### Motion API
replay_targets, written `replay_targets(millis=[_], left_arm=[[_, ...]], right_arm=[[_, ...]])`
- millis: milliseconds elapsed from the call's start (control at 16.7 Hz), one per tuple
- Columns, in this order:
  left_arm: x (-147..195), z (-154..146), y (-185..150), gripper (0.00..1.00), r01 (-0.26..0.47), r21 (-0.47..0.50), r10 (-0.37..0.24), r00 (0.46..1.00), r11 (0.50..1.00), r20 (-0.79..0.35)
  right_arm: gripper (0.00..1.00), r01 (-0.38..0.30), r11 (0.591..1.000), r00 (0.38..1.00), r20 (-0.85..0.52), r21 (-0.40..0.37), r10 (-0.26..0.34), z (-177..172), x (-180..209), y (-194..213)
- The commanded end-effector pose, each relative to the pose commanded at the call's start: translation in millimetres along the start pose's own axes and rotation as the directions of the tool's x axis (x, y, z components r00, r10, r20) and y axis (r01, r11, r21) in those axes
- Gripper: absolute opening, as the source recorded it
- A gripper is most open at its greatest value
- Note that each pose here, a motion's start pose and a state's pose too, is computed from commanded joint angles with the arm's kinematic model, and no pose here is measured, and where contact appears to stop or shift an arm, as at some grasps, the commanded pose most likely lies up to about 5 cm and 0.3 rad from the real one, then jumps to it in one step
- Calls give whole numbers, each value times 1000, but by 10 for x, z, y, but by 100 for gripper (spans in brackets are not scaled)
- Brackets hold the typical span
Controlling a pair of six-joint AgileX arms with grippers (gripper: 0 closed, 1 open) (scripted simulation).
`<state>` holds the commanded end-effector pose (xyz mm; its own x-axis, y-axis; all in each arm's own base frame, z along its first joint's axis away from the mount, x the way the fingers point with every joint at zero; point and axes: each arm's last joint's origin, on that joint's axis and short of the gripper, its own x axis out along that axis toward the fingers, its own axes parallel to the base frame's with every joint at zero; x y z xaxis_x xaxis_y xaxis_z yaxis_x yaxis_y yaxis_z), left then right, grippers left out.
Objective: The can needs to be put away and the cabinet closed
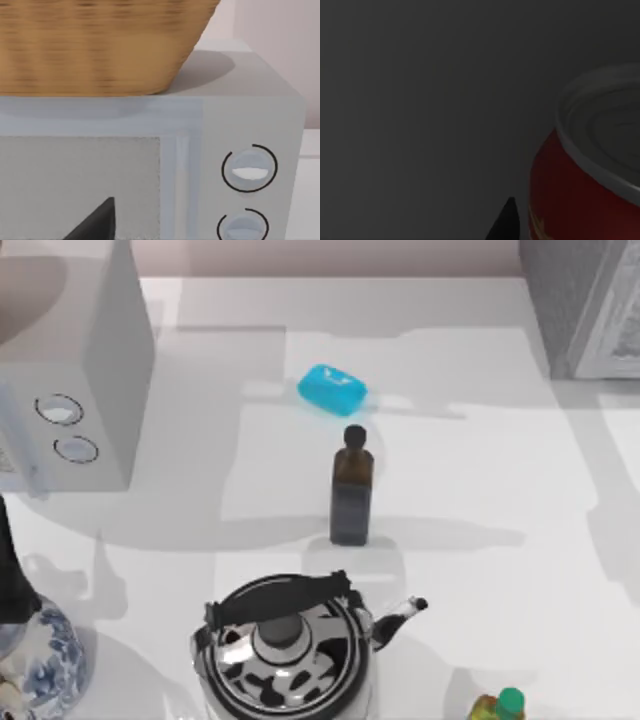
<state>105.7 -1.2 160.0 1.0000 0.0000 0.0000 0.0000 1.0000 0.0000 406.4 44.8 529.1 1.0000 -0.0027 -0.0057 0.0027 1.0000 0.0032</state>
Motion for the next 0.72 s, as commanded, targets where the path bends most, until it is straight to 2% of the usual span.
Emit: replay_targets(millis=[240,720], left_arm=[[0,0,0,100,0,0,0,1000,1000,0],[0,0,0,100,0,0,0,1000,1000,0]], right_arm=[[0,0,1000,1000,0,0,0,0,0,0],[60,0,1000,1000,0,0,0,0,0,0]])
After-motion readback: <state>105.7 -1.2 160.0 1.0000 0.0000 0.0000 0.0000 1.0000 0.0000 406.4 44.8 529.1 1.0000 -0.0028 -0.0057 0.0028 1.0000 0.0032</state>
